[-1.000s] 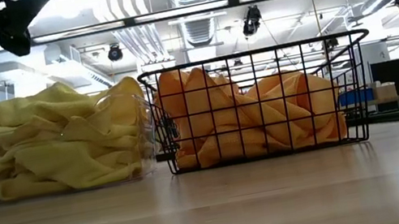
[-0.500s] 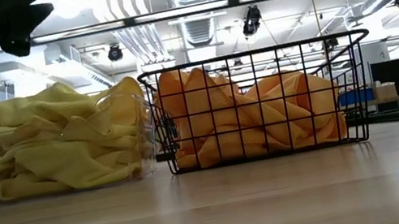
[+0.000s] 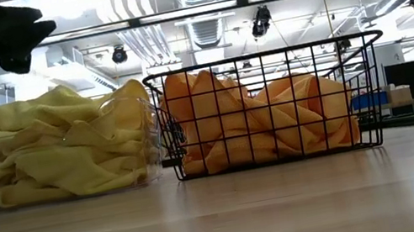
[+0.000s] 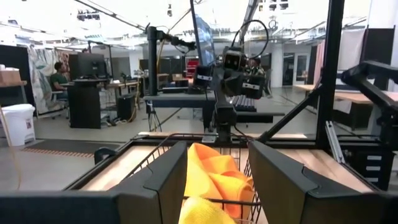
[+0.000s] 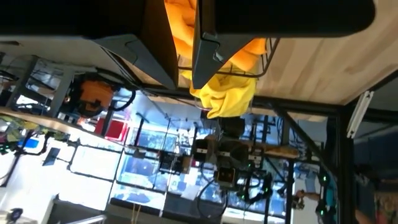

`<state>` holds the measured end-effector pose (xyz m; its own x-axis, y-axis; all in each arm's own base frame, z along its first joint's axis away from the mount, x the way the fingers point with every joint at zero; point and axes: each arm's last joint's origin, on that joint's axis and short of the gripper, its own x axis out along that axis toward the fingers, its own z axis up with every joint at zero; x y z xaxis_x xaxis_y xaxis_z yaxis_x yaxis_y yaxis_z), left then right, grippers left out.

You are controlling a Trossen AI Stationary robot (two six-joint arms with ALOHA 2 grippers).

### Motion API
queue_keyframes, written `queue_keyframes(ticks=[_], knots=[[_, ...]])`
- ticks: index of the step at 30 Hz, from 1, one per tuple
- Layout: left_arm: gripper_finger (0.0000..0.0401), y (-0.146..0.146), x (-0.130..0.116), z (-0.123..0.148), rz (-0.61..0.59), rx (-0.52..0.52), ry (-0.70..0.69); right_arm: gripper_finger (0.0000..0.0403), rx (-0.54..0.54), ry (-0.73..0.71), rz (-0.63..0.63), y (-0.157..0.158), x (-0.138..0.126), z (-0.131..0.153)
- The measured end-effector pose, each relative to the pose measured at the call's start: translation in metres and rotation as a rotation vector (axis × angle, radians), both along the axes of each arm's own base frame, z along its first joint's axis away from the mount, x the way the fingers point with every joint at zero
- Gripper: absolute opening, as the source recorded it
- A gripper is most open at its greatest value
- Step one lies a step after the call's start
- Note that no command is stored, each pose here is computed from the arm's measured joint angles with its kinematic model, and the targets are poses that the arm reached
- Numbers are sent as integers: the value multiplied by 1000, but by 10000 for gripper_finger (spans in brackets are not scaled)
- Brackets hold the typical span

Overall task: Sort microfiber towel by color & place in baskets
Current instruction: Return to Home Position

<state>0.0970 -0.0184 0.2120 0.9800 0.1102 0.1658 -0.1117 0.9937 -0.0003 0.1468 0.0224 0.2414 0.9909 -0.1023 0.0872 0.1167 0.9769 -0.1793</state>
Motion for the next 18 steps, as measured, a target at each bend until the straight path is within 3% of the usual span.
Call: queue_keyframes(ticks=[7, 18], knots=[[157, 1, -4, -16, -2, -15, -27, 43, 36, -168, -2, -8, -35, -6], [157, 2, -7, -21, -3, -54, -84, 43, 46, -278, -8, -12, -56, -36]])
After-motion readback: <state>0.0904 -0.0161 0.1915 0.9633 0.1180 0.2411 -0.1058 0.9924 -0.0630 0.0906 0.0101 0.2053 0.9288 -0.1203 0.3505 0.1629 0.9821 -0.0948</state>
